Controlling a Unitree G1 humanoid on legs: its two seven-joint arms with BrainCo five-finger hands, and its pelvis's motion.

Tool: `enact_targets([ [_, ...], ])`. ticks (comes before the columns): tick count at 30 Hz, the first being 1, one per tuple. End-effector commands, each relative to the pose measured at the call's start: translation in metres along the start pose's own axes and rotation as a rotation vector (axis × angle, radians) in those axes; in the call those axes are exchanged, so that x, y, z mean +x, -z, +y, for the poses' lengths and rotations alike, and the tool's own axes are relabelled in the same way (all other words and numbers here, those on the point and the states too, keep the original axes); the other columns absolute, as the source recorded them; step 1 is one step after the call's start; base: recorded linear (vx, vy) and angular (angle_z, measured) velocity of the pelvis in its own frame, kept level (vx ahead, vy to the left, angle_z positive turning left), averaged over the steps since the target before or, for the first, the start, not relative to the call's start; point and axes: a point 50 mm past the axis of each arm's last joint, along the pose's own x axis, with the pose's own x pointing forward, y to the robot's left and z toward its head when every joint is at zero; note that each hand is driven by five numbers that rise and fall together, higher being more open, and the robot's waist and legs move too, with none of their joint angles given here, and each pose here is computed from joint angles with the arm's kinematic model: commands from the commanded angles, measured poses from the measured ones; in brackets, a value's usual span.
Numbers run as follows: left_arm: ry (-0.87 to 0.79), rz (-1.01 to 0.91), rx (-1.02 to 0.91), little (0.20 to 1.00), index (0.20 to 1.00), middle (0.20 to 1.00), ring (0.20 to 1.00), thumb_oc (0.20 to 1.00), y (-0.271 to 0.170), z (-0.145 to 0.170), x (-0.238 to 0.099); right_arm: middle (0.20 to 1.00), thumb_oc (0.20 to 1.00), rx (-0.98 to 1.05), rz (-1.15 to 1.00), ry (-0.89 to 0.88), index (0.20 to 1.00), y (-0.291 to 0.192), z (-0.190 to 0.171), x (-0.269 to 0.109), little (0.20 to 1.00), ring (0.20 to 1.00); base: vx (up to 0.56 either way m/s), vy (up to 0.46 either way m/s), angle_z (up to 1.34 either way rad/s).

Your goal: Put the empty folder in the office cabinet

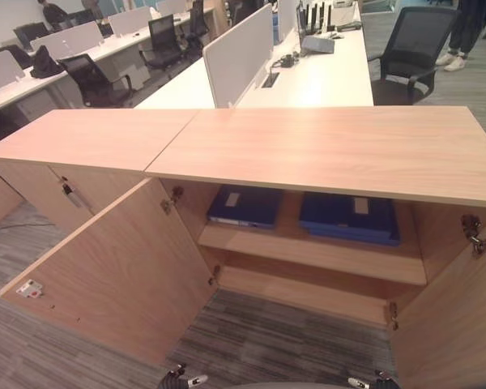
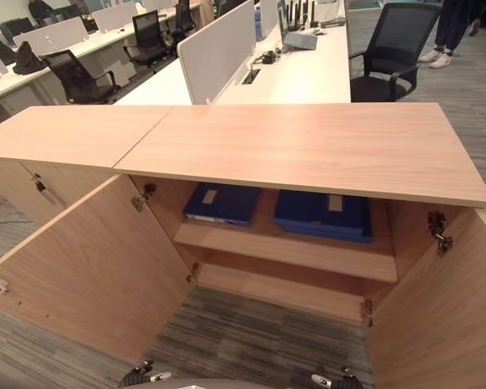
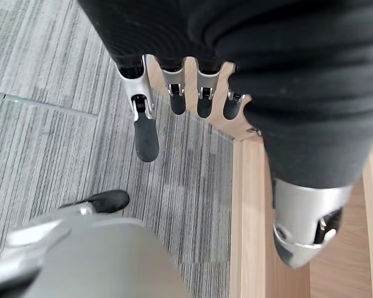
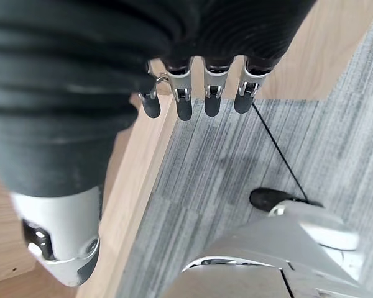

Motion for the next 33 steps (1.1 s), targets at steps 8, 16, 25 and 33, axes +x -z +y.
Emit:
enact_targets([
  [8,-0.040,-0.040,0.017,1.000,1.000,1.000,1.000,1.000,-0.021,0.016,0.007,1.000,1.000,0.038,-0.019,-0.030,1.000,-0.012,0.015,0.003,1.000,1.000,0.04,-0.029,-0.02],
  [16,-0.040,-0.036,0.013,1.000,1.000,1.000,1.000,1.000,-0.020,0.014,0.007,1.000,1.000,0.035,-0.015,-0.037,1.000,-0.012,0.017,0.003,1.000,1.000,0.01,-0.005,-0.02],
  [25,-0.070,-0.031,-0.008,1.000,1.000,1.000,1.000,1.000,-0.022,0.025,0.007,1.000,1.000,0.041,-0.017,-0.048,1.000,-0.012,0.019,0.003,1.000,1.000,-0.02,-0.016,0.08],
  [33,-0.082,-0.081,-0.035,1.000,1.000,1.000,1.000,1.000,-0.042,0.027,0.011,1.000,1.000,0.068,-0.080,-0.031,1.000,-0.029,0.014,0.005,1.000,1.000,-0.10,-0.015,0.77],
])
